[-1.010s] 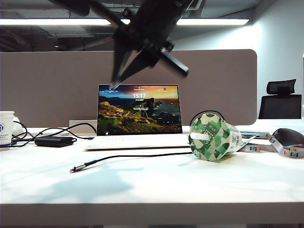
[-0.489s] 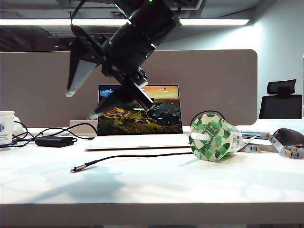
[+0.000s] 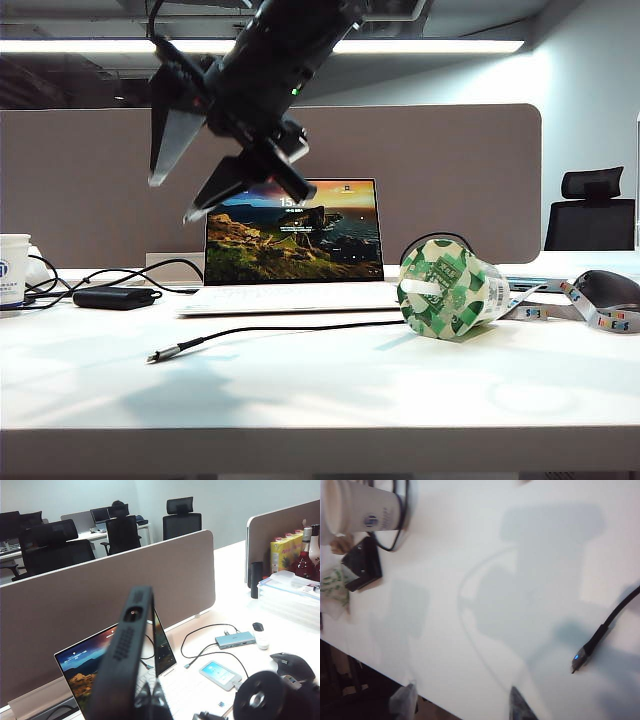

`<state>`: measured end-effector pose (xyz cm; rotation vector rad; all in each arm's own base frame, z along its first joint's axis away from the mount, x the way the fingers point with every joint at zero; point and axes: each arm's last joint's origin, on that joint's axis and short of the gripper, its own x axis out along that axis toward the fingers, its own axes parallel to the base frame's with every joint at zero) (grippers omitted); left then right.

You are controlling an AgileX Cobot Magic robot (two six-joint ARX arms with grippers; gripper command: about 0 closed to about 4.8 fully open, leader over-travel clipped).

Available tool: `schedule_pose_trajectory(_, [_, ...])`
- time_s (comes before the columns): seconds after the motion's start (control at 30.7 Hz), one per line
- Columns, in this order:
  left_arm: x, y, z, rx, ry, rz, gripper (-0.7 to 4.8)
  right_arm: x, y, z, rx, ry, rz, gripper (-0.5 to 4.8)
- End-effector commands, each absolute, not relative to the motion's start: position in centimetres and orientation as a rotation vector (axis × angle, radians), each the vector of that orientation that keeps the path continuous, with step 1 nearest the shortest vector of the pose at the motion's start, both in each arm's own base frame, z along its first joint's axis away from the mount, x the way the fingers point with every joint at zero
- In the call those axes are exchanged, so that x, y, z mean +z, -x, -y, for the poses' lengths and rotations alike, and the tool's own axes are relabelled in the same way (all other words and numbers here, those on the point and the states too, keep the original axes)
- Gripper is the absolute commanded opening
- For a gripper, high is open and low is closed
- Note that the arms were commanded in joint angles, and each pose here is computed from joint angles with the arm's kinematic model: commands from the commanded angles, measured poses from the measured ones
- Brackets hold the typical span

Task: Pick up the black phone, pick up the charger plug, insert the charger plug into the phone's charging port, and finally place the connected phone back on the desk.

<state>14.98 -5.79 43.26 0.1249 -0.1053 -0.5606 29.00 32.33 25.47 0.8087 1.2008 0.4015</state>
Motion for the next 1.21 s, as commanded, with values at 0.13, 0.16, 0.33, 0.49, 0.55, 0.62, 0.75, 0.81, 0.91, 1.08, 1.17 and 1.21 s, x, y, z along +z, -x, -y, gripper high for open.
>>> schedule_pose_trajectory(0.13, [44.1,-14.4,5.6,-0.553,-0.125,0.168,-0.07,23.1,-28.9,-32.9,0.325,-0.744,-1.284,2.37])
schedule_pose_trajectory(0.16, [44.1,-14.4,5.6,-0.554,-0.126,0.168,-0.07,22.4,-28.8,-33.2,0.315,-0.731,-1.301,2.37])
schedule_pose_trajectory(0.33, [44.1,-14.3,5.5,-0.554,-0.126,0.168,-0.07,20.6,-28.9,-33.7,0.277,-0.709,-1.340,2.37])
schedule_pose_trajectory(0.49, [44.0,-14.3,5.5,-0.555,-0.126,0.159,-0.07,19.4,-29.2,-33.8,0.225,-0.706,-1.375,2.36])
schedule_pose_trajectory(0.55, [44.0,-14.3,5.5,-0.555,-0.126,0.156,-0.07,19.3,-29.2,-33.8,0.220,-0.706,-1.377,2.33])
schedule_pose_trajectory(0.62, [44.0,-14.3,5.5,-0.555,-0.126,0.155,-0.07,19.0,-29.3,-33.8,0.210,-0.704,-1.380,2.29])
schedule_pose_trajectory(0.75, [44.0,-14.3,5.5,-0.555,-0.126,0.155,-0.07,18.9,-29.5,-34.0,0.194,-0.697,-1.385,2.29])
schedule_pose_trajectory(0.81, [44.0,-14.3,5.5,-0.555,-0.126,0.155,-0.07,19.2,-29.8,-34.3,0.202,-0.704,-1.380,2.29])
schedule_pose_trajectory(0.91, [44.0,-14.3,5.5,-0.555,-0.126,0.155,-0.07,19.5,-30.2,-34.9,0.210,-0.711,-1.384,2.29])
schedule_pose_trajectory(1.08, [44.0,-14.3,5.5,-0.555,-0.126,0.155,-0.07,19.1,-30.3,-34.9,0.169,-0.684,-1.420,2.19])
schedule_pose_trajectory(1.17, [44.0,-14.3,5.5,-0.555,-0.126,0.156,-0.07,19.0,-30.3,-34.8,0.156,-0.677,-1.424,2.17])
schedule_pose_trajectory(1.21, [44.0,-14.3,5.5,-0.555,-0.126,0.156,-0.07,19.0,-30.4,-34.7,0.154,-0.681,-1.424,2.08])
